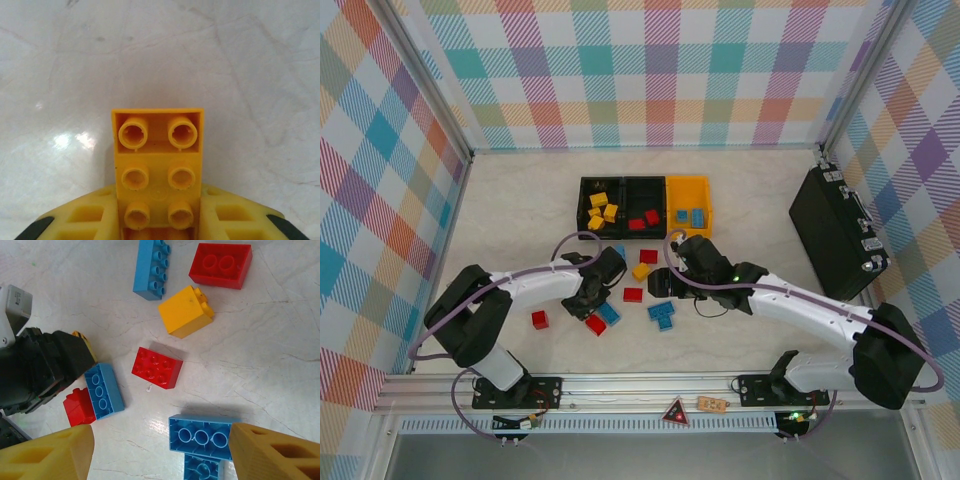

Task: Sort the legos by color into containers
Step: Pick up the lego from the middle-left of the table, then place the lego in the container.

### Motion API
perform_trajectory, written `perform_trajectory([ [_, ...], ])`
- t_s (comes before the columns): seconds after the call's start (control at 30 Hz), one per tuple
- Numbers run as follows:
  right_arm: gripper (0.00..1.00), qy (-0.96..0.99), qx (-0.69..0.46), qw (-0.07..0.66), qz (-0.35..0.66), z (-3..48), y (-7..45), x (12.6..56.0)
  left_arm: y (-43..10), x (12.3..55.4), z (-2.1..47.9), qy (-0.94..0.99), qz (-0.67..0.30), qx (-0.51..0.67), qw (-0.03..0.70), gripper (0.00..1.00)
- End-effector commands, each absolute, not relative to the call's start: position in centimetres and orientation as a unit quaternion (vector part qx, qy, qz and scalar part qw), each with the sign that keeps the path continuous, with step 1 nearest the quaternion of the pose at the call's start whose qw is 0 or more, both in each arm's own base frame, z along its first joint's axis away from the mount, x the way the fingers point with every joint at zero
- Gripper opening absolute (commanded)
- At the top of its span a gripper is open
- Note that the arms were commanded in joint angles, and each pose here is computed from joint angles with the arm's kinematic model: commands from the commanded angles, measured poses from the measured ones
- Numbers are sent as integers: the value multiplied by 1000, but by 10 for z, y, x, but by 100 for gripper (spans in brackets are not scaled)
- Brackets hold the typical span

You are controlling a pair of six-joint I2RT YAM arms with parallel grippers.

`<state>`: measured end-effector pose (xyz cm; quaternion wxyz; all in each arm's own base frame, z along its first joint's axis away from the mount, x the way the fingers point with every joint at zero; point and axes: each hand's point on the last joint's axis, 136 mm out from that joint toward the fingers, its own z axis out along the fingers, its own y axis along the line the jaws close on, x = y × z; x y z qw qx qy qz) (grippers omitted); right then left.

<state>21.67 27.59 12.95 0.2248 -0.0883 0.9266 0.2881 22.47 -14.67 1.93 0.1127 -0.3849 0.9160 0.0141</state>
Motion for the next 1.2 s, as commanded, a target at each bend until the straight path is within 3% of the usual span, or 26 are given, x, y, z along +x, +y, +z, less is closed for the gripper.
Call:
perform_trajectory([
  [0.0, 72, 925, -83, 230, 292, 133, 278, 222, -152, 259, 47, 911, -33, -379, 158, 26],
  [0.47, 72, 919, -97, 233, 302, 146, 289, 227, -170, 340, 112, 941, -95, -273, 174, 27],
  [0.77, 72, 921, -94, 232, 300, 146, 286, 225, -180, 406, 110, 953, -106, -239, 150, 28],
  [1.0, 72, 922, -90, 234, 294, 145, 282, 225, -187, 433, 97, 955, -115, -238, 131, 31],
  [1.1, 72, 923, -90, 233, 293, 143, 282, 225, -186, 437, 90, 956, -107, -240, 129, 35],
  [1.17, 72, 923, -88, 232, 293, 142, 282, 226, -182, 437, 86, 956, -100, -246, 125, 43],
])
